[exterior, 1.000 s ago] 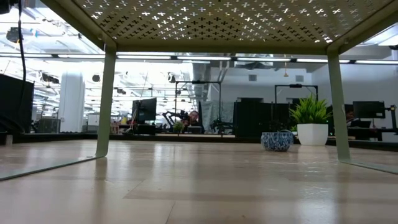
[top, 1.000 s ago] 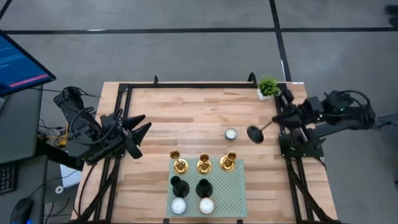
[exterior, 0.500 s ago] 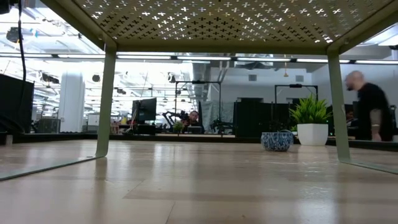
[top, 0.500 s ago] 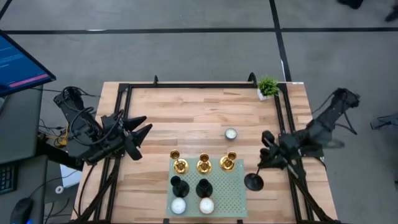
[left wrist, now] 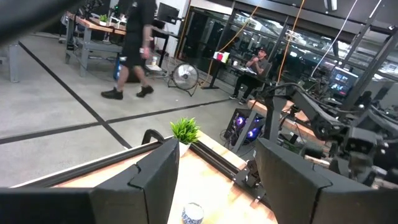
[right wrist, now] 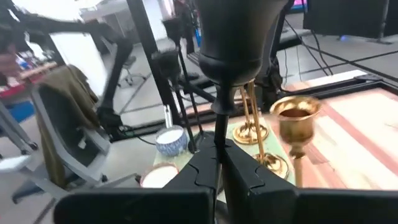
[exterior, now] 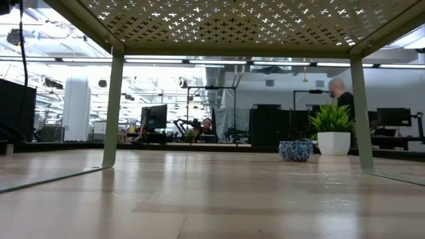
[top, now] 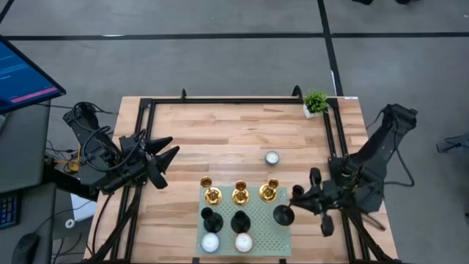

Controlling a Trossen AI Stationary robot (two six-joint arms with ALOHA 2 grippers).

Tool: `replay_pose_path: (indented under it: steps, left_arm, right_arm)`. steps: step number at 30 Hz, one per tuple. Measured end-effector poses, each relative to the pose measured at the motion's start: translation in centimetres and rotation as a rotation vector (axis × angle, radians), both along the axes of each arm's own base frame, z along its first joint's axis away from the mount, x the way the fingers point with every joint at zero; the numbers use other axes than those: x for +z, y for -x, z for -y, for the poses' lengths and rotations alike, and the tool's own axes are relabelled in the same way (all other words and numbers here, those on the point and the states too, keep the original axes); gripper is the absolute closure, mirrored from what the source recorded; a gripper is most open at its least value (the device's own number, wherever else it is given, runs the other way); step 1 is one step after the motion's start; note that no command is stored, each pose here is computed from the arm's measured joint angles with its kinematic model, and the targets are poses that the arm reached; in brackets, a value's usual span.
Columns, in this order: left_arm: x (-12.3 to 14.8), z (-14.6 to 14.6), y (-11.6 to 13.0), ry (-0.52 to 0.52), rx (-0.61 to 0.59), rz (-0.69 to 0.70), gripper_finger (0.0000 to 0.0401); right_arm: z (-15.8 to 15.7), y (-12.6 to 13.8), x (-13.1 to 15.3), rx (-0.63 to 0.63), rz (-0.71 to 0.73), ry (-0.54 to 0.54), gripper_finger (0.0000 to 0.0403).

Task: Pick & Place candle stick holders
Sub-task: Put the black candle holder on the shelf aligned with the other black candle holder

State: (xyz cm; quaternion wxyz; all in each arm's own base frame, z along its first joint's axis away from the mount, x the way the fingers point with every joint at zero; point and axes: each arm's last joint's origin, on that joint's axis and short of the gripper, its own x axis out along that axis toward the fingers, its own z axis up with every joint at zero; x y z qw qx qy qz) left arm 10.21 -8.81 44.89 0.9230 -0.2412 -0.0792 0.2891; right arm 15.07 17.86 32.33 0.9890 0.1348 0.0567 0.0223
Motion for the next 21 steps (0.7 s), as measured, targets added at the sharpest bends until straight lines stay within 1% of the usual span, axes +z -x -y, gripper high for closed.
replay_pose_path:
  steps: [10,16,21]
  left_arm:
    - [0.0,0.0,0.0,0.0,0.0,0.0,0.0189]
    - [0.0,0.0,0.0,0.0,0.0,0.0,0.0189]
    - [0.0,0.0,0.0,0.0,0.0,0.0,0.0189]
  right_arm:
    - [-2.3,-3.5,-1.5,-0.055,-0.061,0.053,0.0403]
    - [-3.6,-4.7,-2.4,-0.057,-0.089,0.088,0.0403]
    - [-4.1,-5.4,-2.8,-0.066,-0.103,0.105,0.0403]
